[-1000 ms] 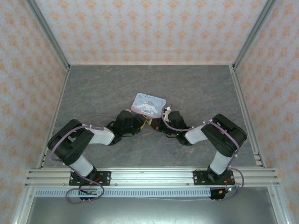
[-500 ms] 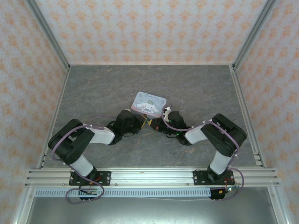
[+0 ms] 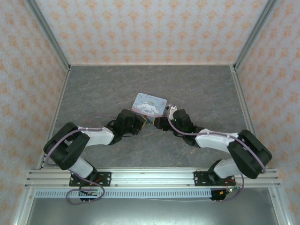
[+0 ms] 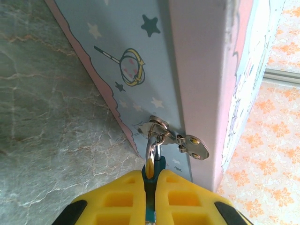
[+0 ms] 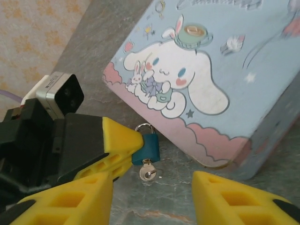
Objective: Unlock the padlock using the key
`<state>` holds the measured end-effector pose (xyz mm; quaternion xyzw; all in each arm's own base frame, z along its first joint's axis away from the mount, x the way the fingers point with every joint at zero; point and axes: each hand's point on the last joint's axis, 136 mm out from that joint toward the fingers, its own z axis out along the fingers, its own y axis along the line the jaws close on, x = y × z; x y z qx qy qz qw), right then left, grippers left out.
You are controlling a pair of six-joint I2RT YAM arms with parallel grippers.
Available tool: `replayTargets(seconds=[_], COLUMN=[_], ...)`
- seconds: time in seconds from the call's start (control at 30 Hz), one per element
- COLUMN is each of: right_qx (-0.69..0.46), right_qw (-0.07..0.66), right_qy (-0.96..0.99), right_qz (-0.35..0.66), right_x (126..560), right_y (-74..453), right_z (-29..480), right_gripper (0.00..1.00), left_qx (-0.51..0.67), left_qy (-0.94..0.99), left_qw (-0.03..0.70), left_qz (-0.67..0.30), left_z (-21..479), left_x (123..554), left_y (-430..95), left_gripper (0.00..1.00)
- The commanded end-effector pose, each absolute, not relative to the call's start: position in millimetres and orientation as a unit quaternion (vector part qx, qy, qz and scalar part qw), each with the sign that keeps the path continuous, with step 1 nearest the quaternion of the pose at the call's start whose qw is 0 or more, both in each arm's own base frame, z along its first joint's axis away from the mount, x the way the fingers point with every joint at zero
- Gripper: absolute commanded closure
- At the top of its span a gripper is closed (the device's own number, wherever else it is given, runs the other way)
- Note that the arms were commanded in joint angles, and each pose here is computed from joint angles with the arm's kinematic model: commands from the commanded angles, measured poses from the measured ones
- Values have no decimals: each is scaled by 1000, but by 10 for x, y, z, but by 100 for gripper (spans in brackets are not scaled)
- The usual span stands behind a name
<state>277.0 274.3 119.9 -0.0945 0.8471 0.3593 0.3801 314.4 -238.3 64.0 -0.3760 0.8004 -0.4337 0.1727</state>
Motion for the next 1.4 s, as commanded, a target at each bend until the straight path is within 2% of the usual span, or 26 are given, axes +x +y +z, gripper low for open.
replayTargets(seconds=[0.0,0.23,0.4,0.57,0.77,0.9,1.23,1.37], right_qx=[-195,-276,-367,-452,-535,-548,-558,-552], right_qw=[433,528,573,576,546,547,550,553], right_qy=[842,790,725,677,644,631,619,623], right_qz=[256,147,105,77,-19,-57,-53,-43], right_x=[2709,2753,2668,2506,2443,2497,2649,2695], right_y=[2583,2338,2341,2436,2569,2697,3029,3127], right_z=[1297,1849,2025,1930,1532,1386,1111,1057], right_gripper=[49,44,42,42,42,42,43,48], left_qx=[-377,-376,-378,-379,-378,-381,-377,-379], left_qy=[792,793,792,790,791,791,794,793], left_qw=[184,182,180,177,172,169,160,157], left_qz=[-444,-444,-445,-448,-449,-448,-450,-451], left_z=[853,916,934,964,990,984,991,1001], left_x=[3191,3192,3201,3216,3218,3211,3211,3218], left_y=[-2406,-2417,-2428,-2448,-2467,-2473,-2513,-2523], left_gripper=[93,93,94,94,94,94,95,95])
